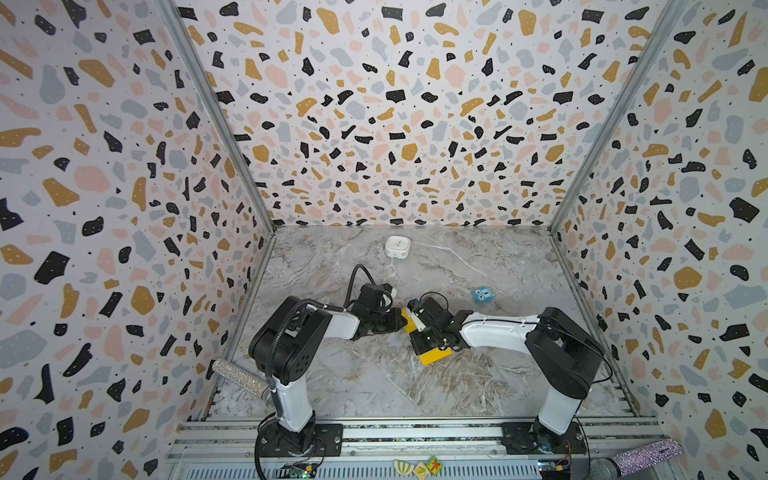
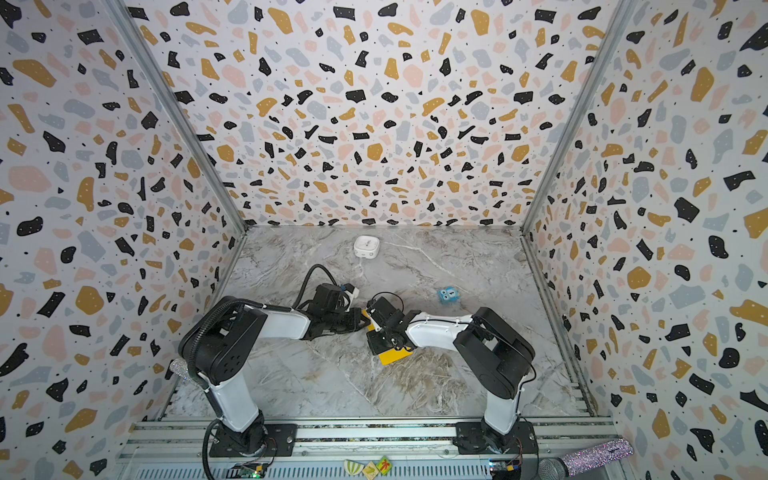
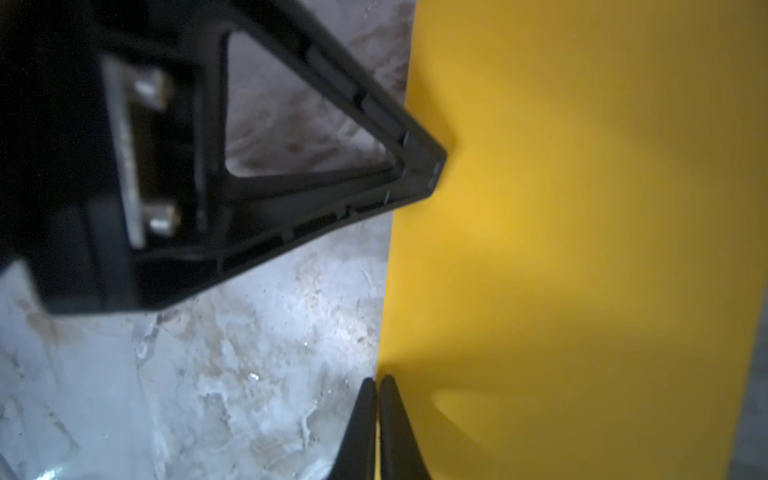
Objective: Fold a paper plane with a square sheet of paper (pick it up from the middle)
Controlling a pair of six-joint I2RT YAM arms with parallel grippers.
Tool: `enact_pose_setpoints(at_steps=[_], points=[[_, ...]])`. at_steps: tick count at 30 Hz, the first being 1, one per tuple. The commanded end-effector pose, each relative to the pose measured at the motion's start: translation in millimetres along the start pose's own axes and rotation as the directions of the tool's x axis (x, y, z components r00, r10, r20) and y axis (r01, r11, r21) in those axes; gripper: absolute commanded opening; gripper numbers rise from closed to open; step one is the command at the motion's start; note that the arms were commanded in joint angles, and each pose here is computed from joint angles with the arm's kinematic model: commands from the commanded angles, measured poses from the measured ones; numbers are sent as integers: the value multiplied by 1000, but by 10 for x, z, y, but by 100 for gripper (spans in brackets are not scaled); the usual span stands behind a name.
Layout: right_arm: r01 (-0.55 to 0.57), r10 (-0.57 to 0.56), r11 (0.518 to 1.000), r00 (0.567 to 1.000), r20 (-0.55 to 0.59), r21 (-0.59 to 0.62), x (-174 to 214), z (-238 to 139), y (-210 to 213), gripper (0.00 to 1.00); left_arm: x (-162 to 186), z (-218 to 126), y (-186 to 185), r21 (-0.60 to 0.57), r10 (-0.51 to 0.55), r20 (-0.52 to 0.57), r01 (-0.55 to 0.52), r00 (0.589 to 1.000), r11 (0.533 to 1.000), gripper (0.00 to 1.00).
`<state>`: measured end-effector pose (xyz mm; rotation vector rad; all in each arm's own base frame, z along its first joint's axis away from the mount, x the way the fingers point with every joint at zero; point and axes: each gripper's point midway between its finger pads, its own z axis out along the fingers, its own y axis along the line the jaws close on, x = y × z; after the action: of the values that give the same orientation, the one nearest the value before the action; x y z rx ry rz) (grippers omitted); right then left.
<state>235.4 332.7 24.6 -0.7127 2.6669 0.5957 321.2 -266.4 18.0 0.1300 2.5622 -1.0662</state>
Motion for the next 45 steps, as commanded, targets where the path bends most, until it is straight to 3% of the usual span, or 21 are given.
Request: enact_pose_setpoints(at_steps=[1,22,25,30,33,38,45], points=[[-9,12,1000,987,-160,18,496,-33,-82,9,125,17,229,-82,-27,-21,25,999,996,5],[-28,24,1000,966,-258,-12,1058,-231,-22,9,94,-11,182,-72,-23,-13,22,1000,997,5],[-17,14,1000,979,-203,-12,893,-349,22,10,58,-23,107,-46,-13,-11,13,1000,999,6],[-16,15,997,1000,-7,-74,337,-684,275,11,9,-45,-151,47,-3,-8,4,1000,999,7],[-48,50,998,998,46,-51,188,-702,182,11,8,-55,-209,59,-2,-5,3,1000,998,7],[-113,113,993,993,28,-24,101,-560,-11,11,23,-72,-255,72,-2,-5,2,1000,997,8],[-99,100,995,994,-40,20,182,-354,-89,12,-35,-163,-445,117,28,23,-31,999,993,11]])
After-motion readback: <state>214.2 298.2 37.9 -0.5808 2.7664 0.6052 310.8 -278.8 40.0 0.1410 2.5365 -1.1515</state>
